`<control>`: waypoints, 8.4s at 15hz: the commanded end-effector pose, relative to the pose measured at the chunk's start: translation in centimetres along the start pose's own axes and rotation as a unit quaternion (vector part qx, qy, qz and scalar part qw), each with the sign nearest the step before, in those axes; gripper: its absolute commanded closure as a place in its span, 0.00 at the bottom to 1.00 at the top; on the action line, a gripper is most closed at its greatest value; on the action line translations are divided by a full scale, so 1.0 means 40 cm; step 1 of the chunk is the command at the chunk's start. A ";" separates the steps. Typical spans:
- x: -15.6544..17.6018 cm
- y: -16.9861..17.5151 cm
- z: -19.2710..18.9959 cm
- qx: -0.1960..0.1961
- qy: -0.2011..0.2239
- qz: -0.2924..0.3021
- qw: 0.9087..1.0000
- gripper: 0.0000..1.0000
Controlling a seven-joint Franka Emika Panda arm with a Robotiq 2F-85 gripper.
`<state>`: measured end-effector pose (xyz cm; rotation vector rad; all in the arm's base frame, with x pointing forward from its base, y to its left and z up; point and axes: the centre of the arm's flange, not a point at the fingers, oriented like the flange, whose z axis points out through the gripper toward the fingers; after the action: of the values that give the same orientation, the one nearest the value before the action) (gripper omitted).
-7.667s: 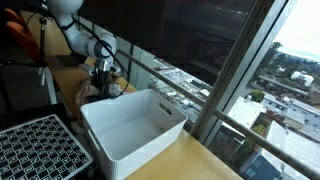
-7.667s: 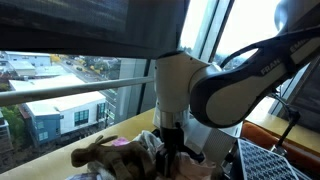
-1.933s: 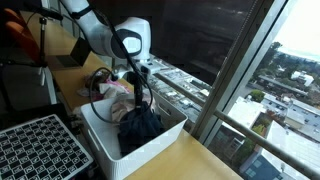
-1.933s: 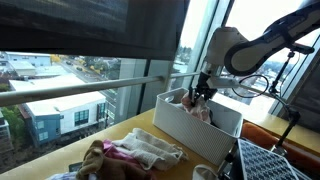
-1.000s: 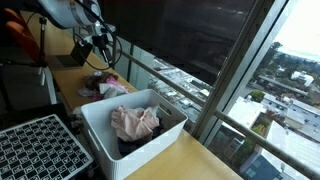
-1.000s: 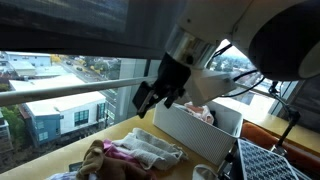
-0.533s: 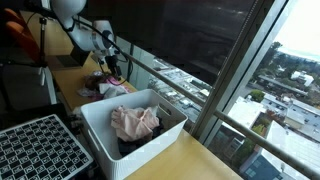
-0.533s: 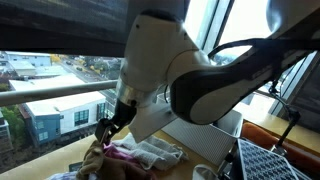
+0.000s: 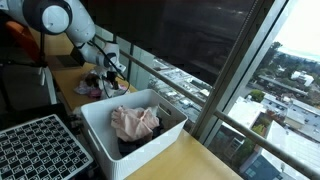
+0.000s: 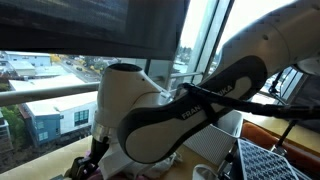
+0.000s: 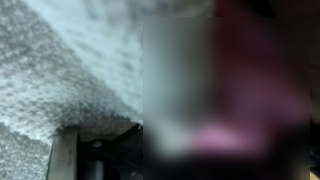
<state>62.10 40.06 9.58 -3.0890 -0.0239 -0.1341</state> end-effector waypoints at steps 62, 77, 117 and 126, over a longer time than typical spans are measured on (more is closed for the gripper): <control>0.019 0.912 -0.778 -0.039 0.101 0.286 0.952 0.33; 0.046 0.069 -0.512 0.006 0.017 0.025 1.000 0.00; -0.002 -0.007 -0.533 0.072 -0.002 0.146 0.987 1.00; -0.054 0.267 -0.688 0.056 0.071 0.300 0.950 1.00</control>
<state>63.09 32.86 34.44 -2.8458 0.7276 -0.2355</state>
